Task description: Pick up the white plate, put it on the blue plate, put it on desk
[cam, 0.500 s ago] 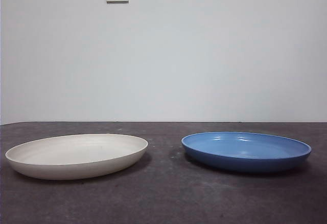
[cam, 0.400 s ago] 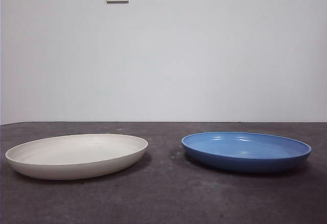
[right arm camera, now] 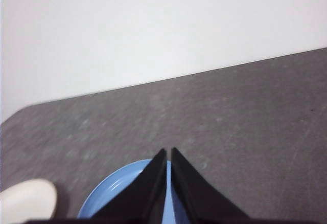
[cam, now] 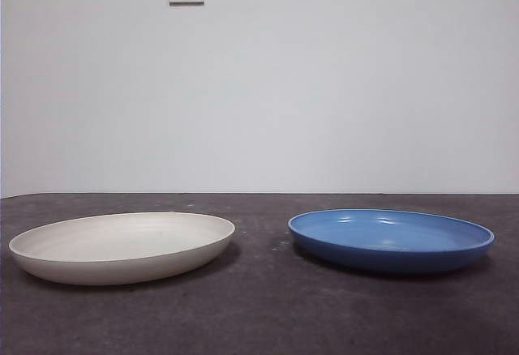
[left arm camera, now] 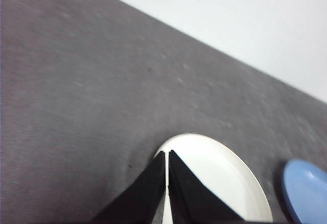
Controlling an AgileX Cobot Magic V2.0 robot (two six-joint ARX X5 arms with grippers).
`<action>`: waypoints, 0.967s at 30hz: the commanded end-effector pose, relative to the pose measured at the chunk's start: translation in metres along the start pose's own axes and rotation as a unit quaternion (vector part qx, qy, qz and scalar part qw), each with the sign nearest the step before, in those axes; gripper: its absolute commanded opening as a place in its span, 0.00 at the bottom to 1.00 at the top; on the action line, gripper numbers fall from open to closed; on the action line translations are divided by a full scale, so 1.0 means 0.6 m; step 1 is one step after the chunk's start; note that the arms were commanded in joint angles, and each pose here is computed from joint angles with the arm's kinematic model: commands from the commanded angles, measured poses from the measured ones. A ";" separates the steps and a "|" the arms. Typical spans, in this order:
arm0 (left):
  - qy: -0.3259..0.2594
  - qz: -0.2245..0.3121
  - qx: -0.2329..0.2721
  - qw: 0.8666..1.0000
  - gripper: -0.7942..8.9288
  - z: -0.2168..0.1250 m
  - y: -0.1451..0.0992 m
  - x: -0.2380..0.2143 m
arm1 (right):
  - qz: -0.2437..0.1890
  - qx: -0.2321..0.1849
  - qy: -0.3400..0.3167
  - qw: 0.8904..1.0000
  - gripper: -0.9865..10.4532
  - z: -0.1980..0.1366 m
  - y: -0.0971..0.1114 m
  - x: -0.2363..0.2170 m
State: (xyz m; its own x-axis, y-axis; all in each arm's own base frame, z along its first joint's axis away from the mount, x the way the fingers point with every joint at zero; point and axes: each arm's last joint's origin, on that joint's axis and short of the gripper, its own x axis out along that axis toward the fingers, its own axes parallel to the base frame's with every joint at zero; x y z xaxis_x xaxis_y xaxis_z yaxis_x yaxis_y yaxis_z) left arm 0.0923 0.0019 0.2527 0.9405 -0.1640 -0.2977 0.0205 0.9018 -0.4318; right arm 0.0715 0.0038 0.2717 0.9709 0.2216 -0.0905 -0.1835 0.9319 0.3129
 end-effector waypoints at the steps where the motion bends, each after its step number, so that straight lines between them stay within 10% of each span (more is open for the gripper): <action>1: 0.020 -0.019 0.043 0.999 0.09 0.036 -0.019 -0.008 | 0.008 -0.037 0.028 0.999 0.09 0.039 0.014 -0.003; 14: 0.178 -0.103 0.124 0.971 0.09 0.132 -0.091 -0.027 | 0.057 -0.071 0.205 0.974 0.09 0.153 0.051 0.033; 24: 0.280 -0.160 0.166 0.932 0.09 0.131 -0.124 -0.018 | 0.101 -0.078 0.383 0.915 0.09 0.128 0.063 0.061; 29: 0.296 -0.166 0.170 0.925 0.09 0.125 -0.127 -0.021 | 0.117 -0.088 0.401 0.904 0.09 0.122 0.069 0.060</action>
State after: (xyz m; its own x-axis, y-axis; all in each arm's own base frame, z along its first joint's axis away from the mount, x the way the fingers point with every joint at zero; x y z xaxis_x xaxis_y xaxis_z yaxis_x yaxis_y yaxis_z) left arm 0.1043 -0.0340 0.3457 0.5006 -0.5448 -0.6727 0.4488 0.8279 -0.3365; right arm 0.1093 0.0287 0.3467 0.4810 0.4845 -0.7307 -0.4361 0.8552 0.2800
